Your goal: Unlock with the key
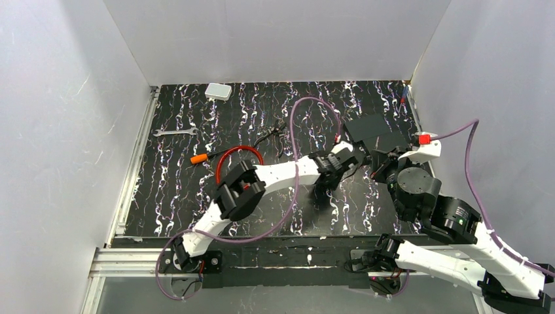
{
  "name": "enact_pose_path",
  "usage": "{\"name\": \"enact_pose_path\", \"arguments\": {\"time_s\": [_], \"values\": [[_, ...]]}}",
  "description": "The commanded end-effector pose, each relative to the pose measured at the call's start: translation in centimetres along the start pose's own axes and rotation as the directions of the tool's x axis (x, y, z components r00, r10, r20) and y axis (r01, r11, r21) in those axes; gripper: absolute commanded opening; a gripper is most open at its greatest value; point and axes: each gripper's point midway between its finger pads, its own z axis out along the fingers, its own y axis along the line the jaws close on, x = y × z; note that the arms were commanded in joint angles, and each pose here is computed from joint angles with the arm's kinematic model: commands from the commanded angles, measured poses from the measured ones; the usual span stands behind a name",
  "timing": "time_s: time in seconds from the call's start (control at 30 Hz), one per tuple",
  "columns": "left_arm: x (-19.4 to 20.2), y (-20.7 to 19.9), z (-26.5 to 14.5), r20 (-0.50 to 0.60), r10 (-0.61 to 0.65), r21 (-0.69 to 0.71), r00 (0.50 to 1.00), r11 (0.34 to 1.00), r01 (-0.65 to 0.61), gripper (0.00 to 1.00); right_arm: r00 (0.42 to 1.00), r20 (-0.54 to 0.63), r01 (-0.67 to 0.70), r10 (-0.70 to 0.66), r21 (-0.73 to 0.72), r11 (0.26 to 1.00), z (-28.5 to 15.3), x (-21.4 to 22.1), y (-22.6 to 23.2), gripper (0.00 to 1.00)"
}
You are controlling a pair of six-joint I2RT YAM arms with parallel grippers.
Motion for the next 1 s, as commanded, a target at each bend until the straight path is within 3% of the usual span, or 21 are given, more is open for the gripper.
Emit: {"name": "enact_pose_path", "arguments": {"time_s": [0.0, 0.1, 0.23, 0.4, 0.5, 0.63, 0.73, 0.8, 0.83, 0.97], "values": [[-0.1, 2.3, -6.1, 0.058, 0.189, 0.067, 0.98, 0.979, -0.193, 0.0, 0.999, 0.033, -0.031, 0.032, -0.013, 0.999, 0.1, -1.5, 0.8, 0.01], [1.4, 4.0, -8.4, 0.071, 0.327, 0.097, 0.943, 0.938, -0.332, 0.0, 0.999, 0.026, -0.025, 0.025, -0.019, 1.0, 0.3, -1.1, 1.3, 0.01], [5.7, 5.9, -9.7, 0.009, 0.516, 0.171, 0.857, 0.843, -0.509, 0.0, 1.0, 0.011, -0.016, 0.016, -0.019, 1.0, 0.8, -0.1, 1.7, 0.01], [9.6, 8.4, -10.8, -0.05, 0.62, 0.212, 0.783, 0.772, -0.599, 0.0, 1.0, -0.025, -0.016, 0.015, -0.036, 0.999, 1.5, 1.9, 2.6, 0.01], [10.8, 9.4, -10.9, -0.035, 0.646, 0.207, 0.763, 0.751, -0.626, 0.26, 0.999, -0.051, -0.013, 0.011, -0.048, 0.999, 1.8, 2.9, 3.2, 0.01], [11.3, 10.3, -11.2, -0.008, 0.653, 0.18, 0.757, 0.746, -0.642, 0.45, 0.998, -0.07, -0.01, 0.007, -0.048, 0.999, 2.0, 3.6, 3.5, 0.01], [11.0, 11.0, -11.9, 0.018, 0.642, 0.148, 0.766, 0.756, -0.637, 0.65, 0.997, -0.074, -0.009, 0.005, -0.049, 0.999, 2.0, 3.7, 3.5, 0.01], [10.6, 11.3, -12.6, 0.045, 0.625, 0.129, 0.78, 0.77, -0.625, 0.93, 0.997, -0.076, -0.009, 0.005, -0.049, 0.999, 2.0, 3.8, 3.5, 0.01], [10.3, 11.5, -13.0, 0.062, 0.613, 0.117, 0.788, 0.78, -0.615, 0.98, 0.997, -0.079, -0.007, 0.003, -0.049, 0.999, 2.1, 4.0, 3.6, 0.01], [8.6, 12.6, -15.6, 0.15, 0.519, 0.057, 0.842, 0.845, -0.531, 0.98, 0.995, -0.099, 0.004, -0.009, -0.057, 0.998, 2.5, 5.0, 4.2, 0.01]]}}
